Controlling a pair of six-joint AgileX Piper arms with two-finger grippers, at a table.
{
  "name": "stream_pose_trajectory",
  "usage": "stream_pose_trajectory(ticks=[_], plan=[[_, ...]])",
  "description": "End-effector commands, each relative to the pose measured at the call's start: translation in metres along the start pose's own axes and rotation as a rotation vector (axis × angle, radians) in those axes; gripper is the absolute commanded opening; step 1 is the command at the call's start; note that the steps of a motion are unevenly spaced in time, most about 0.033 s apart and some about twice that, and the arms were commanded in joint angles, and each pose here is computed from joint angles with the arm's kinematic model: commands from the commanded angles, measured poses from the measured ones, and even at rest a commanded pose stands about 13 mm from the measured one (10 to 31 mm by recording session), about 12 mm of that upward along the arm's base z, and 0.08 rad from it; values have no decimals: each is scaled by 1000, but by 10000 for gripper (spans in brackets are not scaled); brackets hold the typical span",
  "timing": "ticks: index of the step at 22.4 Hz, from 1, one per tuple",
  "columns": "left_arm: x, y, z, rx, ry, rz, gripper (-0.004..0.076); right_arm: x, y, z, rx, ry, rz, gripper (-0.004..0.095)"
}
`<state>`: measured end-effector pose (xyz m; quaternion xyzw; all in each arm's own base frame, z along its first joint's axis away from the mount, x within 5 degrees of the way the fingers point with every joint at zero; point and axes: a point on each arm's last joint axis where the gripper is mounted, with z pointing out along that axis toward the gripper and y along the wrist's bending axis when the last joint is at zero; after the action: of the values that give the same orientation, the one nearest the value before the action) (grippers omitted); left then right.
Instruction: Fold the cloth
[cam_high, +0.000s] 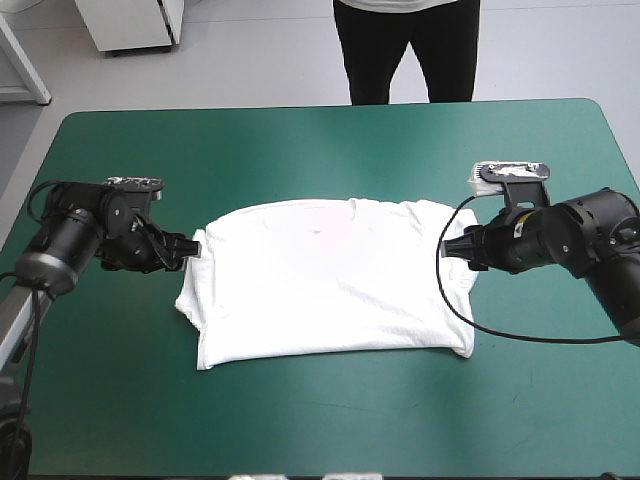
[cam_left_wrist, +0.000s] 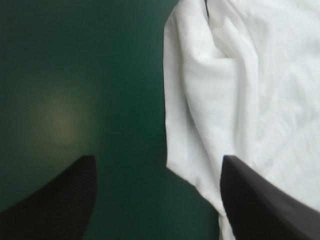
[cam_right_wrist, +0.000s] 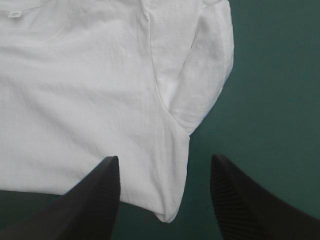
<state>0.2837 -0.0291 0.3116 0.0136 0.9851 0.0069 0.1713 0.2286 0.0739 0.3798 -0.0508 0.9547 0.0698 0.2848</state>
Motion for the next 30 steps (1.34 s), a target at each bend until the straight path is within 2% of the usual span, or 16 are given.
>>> stream_pose_trajectory(ticks=[1,7,10,11,17,20,24,30], plan=[[-16,-2,12,14,-23,-7,510,-5,-2,-19,14,-84,-13,509],[-28,-7,74,18,89,-9,505,-5,-11,-19,116,-72,-57,484],[-29,-8,89,21,115,-11,457,-4,-14,-19,146,-63,-65,460],[-29,-9,96,21,127,-15,427,-4,-15,-19,152,-62,-65,449],[-26,-12,122,34,202,-39,103,-3,-19,-20,191,-45,-75,431],[-25,-13,126,40,222,-46,-2,-3,-19,-20,191,-43,-75,424],[-26,-12,117,40,193,-44,-10,-3,-19,-22,197,-37,-74,413],[-38,-11,63,57,23,-44,-10,-2,-19,-22,197,-34,-64,413]])
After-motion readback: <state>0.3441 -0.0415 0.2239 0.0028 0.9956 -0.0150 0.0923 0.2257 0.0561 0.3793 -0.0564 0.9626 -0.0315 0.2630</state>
